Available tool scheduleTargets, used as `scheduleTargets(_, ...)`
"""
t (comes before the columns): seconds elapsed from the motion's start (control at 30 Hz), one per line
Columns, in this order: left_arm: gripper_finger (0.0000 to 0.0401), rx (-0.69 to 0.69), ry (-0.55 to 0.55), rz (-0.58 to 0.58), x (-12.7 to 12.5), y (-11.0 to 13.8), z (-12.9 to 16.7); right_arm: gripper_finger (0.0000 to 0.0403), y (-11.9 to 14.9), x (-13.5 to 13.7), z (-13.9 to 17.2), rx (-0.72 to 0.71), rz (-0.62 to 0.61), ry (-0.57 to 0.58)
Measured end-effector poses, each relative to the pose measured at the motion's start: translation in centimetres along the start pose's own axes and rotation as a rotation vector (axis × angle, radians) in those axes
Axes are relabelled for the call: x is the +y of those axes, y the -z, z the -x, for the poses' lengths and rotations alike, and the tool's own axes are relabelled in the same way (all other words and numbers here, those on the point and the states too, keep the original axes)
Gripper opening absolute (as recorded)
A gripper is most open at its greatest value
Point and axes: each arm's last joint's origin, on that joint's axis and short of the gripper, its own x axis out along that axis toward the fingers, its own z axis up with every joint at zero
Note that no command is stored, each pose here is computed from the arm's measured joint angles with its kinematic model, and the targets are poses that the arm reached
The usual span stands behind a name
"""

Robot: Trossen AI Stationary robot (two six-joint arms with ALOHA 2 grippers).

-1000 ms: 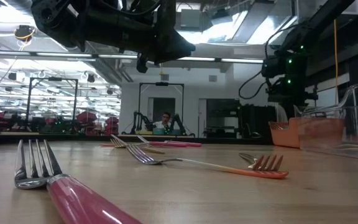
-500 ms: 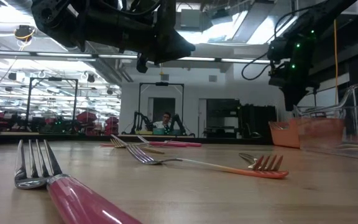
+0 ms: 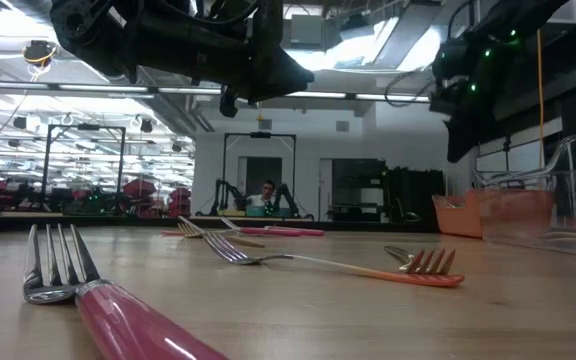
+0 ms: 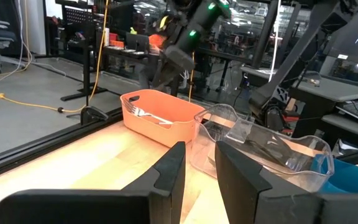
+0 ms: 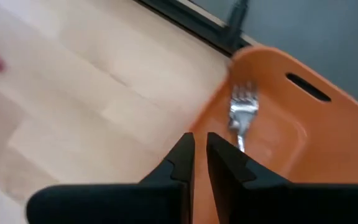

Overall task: Sort silverware by color (type)
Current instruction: Put the pink fork into the blue bin

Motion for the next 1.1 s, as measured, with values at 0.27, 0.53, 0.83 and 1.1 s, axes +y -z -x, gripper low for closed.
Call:
scheduleTargets(0.27, 0.0082, 0.0, 0.0, 0.0, 0.0, 0.0, 0.0, 0.0035, 0.8, 4.2, 2.2, -0.075, 0.107, -0.099)
scheduleTargets(0.53, 0.0082, 0.001, 0.0, -0.003, 0.0, 0.0, 0.0, 0.0035, 2.1, 9.0, 3.0, -0.079, 0.251, -0.185)
scheduleTargets(0.83, 0.0082, 0.001, 0.0, -0.002, 0.0, 0.0, 0.0, 0.0035, 4.0, 12.7, 3.9, -0.103, 0.351, -0.176)
scheduleTargets(1.1, 0.0082, 0.029, 0.112, -0.004, -0.5, 0.2, 0.1, 0.0035, 5.4, 14.8, 4.7, -0.098, 0.403, -0.236)
